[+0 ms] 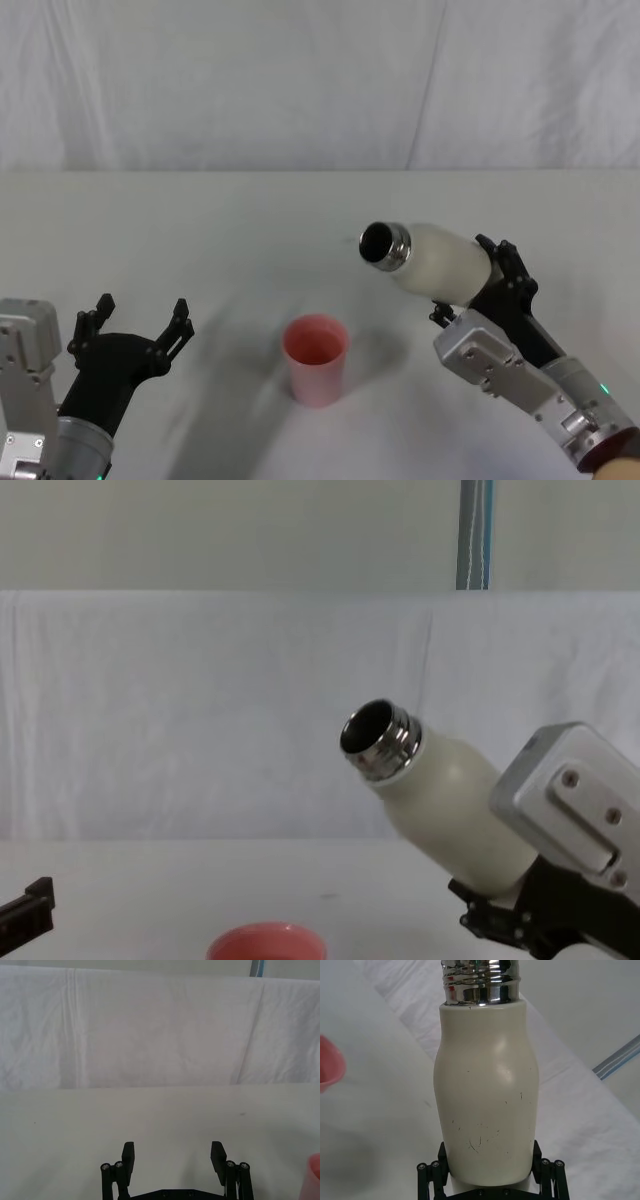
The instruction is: Grasp the thermos with one hand and pour water into the cup lid.
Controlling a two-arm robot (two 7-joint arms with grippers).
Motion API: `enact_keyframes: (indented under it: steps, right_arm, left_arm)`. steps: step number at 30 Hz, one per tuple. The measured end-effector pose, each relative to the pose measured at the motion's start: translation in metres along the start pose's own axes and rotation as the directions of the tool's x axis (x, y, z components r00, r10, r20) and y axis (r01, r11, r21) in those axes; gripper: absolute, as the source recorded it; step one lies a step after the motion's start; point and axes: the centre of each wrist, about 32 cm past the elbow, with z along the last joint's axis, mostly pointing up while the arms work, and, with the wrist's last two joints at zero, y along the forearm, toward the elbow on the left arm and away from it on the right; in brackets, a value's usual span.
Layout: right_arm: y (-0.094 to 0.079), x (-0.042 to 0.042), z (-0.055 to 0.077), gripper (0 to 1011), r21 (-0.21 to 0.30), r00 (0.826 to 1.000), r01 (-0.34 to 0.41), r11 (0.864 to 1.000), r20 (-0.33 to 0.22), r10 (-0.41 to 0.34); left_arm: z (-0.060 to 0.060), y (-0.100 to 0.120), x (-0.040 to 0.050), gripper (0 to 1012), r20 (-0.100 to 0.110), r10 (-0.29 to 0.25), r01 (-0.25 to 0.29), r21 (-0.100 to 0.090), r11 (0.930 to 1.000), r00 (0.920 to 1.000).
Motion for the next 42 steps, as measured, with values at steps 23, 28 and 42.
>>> enact_keyframes:
  steps: [23, 28, 42]
  right_arm:
    - [0.001, -0.0173, -0.006, 955, 0.004, 0.994, -0.015, 1.000, 0.109, 0.014]
    - [0.002, -0.0171, -0.007, 955, 0.007, 0.991, -0.010, 1.000, 0.137, 0.009]
    - [0.009, -0.0172, -0.011, 955, 0.016, 0.962, -0.007, 1.000, 0.273, 0.003]
  left_arm:
    - [0.000, 0.000, 0.0000, 1001, 0.000, 0.000, 0.000, 0.000, 1.0000, 1.0000]
    - [0.000, 0.000, 0.0000, 1001, 0.000, 0.000, 0.000, 0.000, 1.0000, 1.0000]
    - [0.000, 0.000, 0.0000, 1001, 0.000, 0.000, 0.000, 0.000, 1.0000, 1.0000]
